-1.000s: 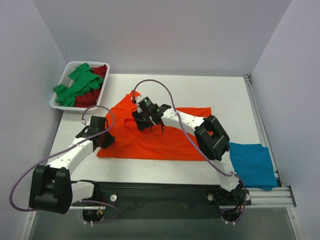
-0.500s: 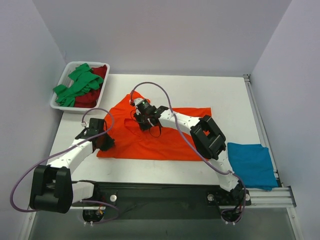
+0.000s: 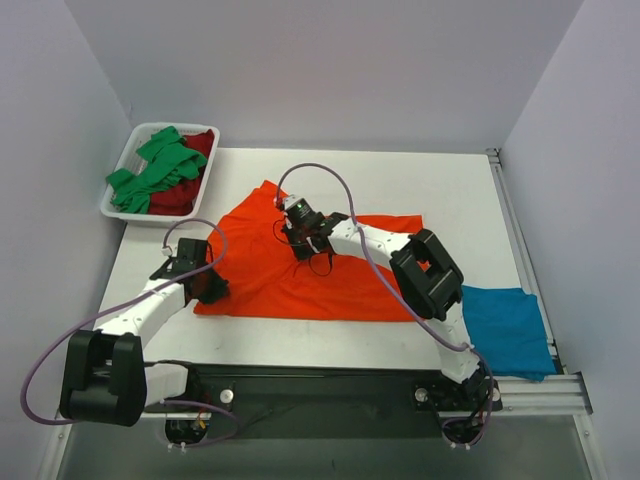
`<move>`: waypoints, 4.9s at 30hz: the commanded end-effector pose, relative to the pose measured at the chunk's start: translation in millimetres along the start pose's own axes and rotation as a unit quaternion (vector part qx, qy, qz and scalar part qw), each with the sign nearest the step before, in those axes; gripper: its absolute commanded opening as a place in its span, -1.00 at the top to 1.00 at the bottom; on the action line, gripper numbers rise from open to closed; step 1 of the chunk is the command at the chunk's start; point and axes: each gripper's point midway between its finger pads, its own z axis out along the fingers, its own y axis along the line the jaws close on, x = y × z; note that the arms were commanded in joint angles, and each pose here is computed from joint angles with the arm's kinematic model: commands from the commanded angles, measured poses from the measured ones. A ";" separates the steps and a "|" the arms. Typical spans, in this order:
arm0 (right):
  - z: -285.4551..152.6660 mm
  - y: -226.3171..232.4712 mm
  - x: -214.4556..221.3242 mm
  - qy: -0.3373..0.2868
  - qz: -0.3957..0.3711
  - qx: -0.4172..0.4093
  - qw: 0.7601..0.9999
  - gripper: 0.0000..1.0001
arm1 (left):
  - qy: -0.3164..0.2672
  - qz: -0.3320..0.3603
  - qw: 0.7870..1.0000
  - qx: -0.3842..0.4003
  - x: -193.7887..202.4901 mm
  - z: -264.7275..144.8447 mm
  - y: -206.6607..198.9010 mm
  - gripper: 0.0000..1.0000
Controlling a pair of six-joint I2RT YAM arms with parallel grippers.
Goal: Fold and stack the t-shirts
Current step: Fold the flattened tshirt in 1/3 of the way, then grap the side of the flattened tshirt furthest away from the robot with both arms
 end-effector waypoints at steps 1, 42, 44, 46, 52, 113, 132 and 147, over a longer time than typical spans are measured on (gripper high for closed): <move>-23.9 -6.7 -17.3 -0.026 0.019 0.015 0.999 0.92 | -0.010 0.005 1.000 0.016 -6.5 -3.0 -5.4 0.59; -147.2 -227.3 1.9 -0.124 0.355 0.025 0.926 0.20 | -0.075 0.338 0.930 0.126 -195.4 146.6 -283.5 -0.40; -146.3 -228.2 4.1 -0.124 0.359 0.023 0.925 0.20 | -0.067 0.342 0.928 0.133 -188.9 151.9 -284.2 -0.38; -146.4 -230.7 6.4 -0.124 0.361 0.025 0.924 0.20 | -0.058 0.345 0.928 0.130 -180.1 156.9 -281.0 -0.36; -148.1 -238.5 12.1 -0.123 0.373 0.030 0.919 0.21 | -0.053 0.354 0.922 0.151 -167.5 159.4 -289.6 -0.20; -101.3 -378.2 89.7 -0.051 0.579 0.141 0.801 0.35 | -0.182 0.329 0.900 0.222 -222.9 50.1 -334.7 0.95; -97.8 -377.4 75.9 -0.036 0.565 0.125 0.815 0.44 | -0.173 0.323 0.901 0.232 -219.9 54.5 -337.5 0.95; -92.1 -375.3 79.7 -0.025 0.571 0.121 0.811 0.58 | -0.174 0.322 0.901 0.233 -220.1 50.4 -338.0 0.95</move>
